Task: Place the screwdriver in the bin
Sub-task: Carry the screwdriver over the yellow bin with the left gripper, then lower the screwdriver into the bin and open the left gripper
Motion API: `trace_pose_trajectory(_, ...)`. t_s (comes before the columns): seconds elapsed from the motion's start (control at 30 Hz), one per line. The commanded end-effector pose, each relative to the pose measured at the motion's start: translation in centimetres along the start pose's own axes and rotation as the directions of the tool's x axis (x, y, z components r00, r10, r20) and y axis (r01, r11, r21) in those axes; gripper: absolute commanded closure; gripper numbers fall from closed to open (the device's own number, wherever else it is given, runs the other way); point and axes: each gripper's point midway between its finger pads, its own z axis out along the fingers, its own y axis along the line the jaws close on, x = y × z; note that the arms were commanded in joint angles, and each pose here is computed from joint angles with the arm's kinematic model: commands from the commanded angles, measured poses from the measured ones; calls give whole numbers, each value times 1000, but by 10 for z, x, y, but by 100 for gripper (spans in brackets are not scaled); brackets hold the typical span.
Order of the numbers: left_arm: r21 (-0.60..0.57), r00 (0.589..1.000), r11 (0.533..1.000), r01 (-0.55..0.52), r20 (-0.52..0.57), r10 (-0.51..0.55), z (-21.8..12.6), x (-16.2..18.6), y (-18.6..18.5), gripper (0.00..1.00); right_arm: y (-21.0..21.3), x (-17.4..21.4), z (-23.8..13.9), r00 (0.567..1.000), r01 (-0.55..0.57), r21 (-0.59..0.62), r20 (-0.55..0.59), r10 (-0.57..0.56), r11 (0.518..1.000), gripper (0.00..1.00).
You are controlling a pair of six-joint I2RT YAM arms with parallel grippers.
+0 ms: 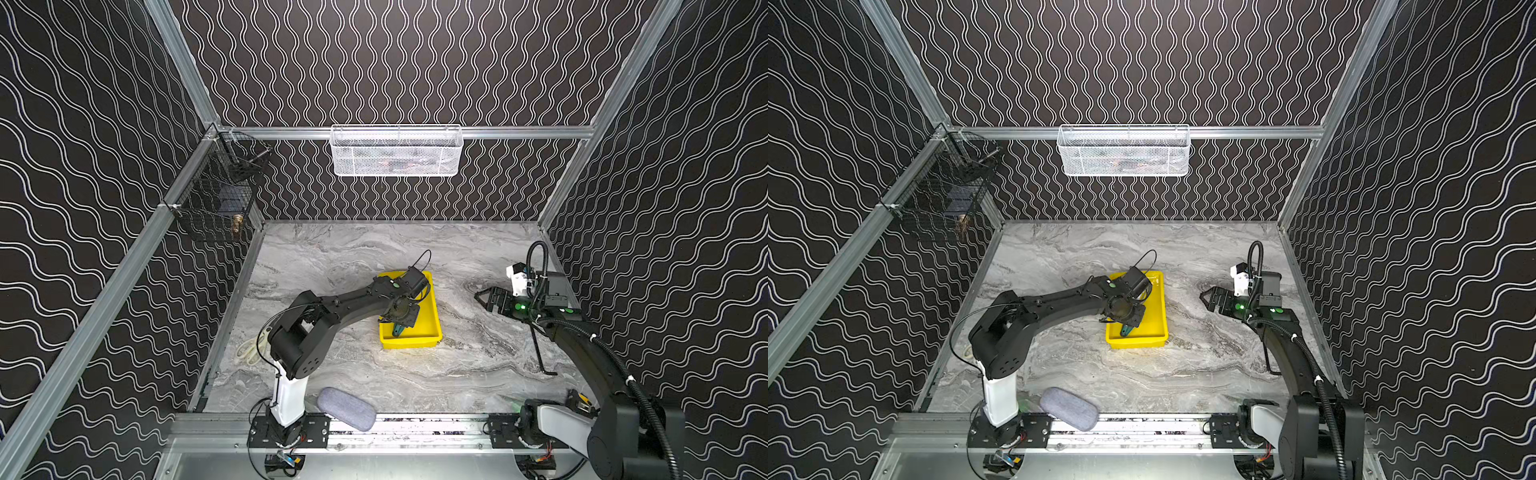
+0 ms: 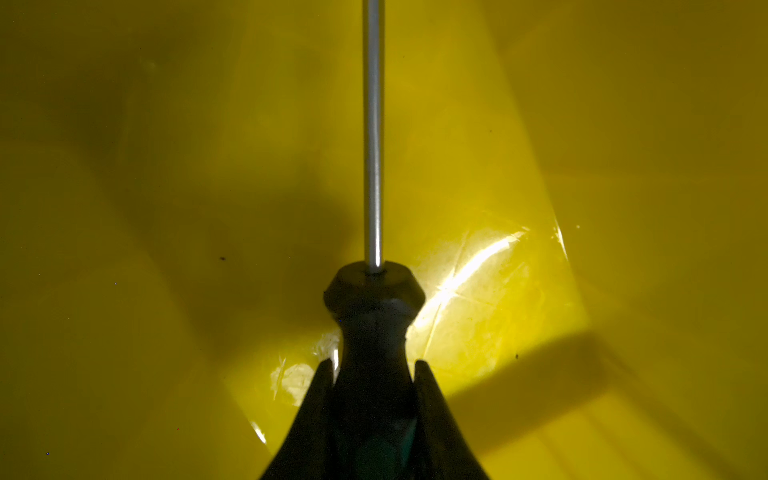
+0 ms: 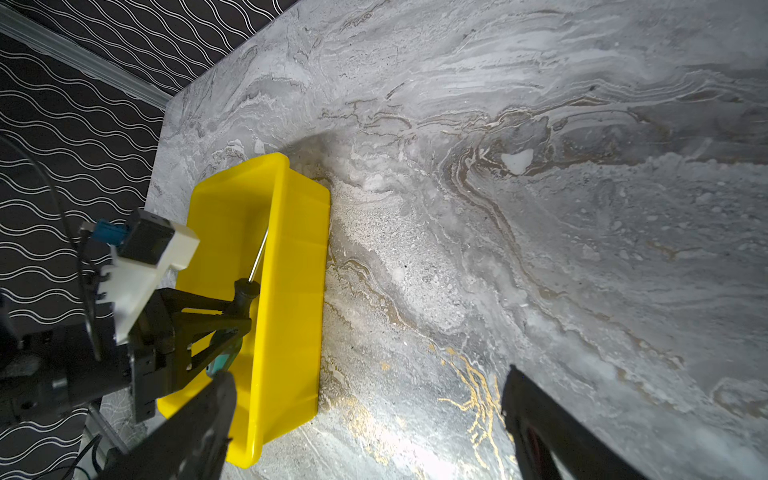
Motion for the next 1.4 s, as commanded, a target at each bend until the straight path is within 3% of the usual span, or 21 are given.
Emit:
trace_pose_trajectory(0.0, 11, 1000, 1000, 2, 18, -2, 4, -3, -2, 99, 4, -5, 0, 1000, 22, -19, 15, -22, 1000, 1)
trace_pose_trajectory(0.13, 21, 1000, 1000, 1, 12, -2, 8, -1, -4, 91, 5, -4, 0, 1000, 23, -24, 13, -22, 999, 0)
trace_pose_trajectory(1.07, -11, 1000, 1000, -1, 5, 1, 18, 1, 1, 59, 7, -4, -2, 999, 28, -31, 21, -27, 999, 0)
trace_pose_trajectory(1.37, -40, 998, 999, -32, 51, 34, -8, -16, 4, 35, 8, -5, -4, 999, 32, -31, 26, -31, 999, 0)
